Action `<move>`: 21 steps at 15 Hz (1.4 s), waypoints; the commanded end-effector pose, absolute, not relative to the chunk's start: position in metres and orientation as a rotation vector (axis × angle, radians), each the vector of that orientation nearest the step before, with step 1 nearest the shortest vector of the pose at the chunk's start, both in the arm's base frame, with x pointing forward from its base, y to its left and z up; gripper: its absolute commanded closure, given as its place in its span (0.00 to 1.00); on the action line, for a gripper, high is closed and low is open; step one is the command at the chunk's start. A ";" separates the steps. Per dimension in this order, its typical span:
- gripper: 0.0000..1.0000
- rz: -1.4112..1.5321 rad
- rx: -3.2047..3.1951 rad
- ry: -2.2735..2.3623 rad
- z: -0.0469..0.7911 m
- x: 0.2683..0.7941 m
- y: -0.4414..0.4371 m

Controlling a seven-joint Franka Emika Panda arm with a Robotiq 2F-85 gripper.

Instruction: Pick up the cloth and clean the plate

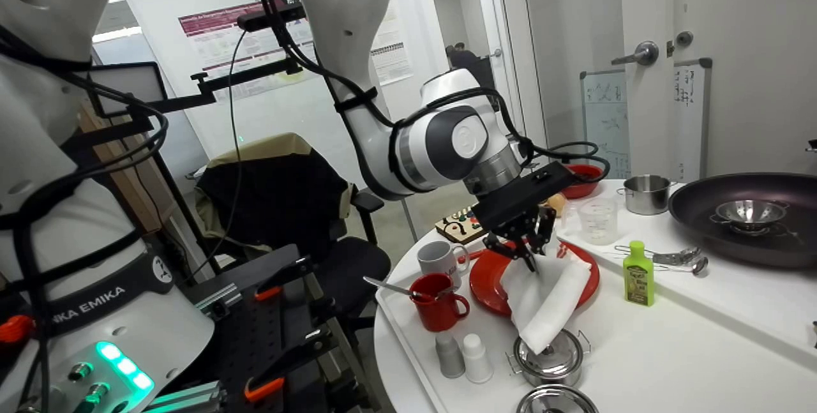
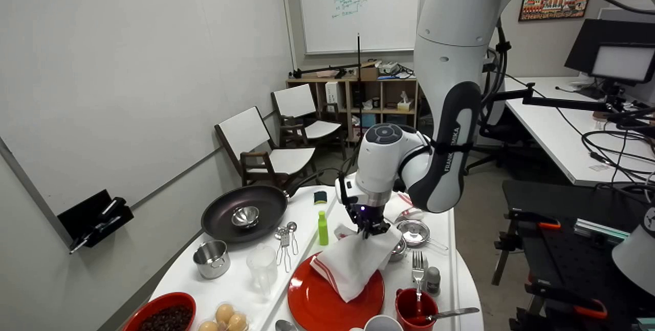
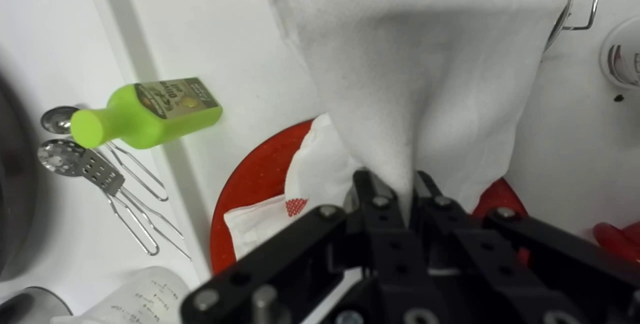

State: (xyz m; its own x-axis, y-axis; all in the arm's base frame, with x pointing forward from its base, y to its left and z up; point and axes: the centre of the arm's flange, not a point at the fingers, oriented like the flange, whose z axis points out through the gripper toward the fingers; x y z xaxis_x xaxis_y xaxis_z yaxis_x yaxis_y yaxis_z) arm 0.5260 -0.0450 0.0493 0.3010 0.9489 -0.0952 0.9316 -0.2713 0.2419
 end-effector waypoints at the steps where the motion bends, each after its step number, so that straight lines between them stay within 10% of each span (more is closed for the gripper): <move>1: 0.98 0.104 2.337 1.736 0.043 0.527 -0.038; 21: 0.98 0.409 2.999 1.041 -0.005 0.529 0.037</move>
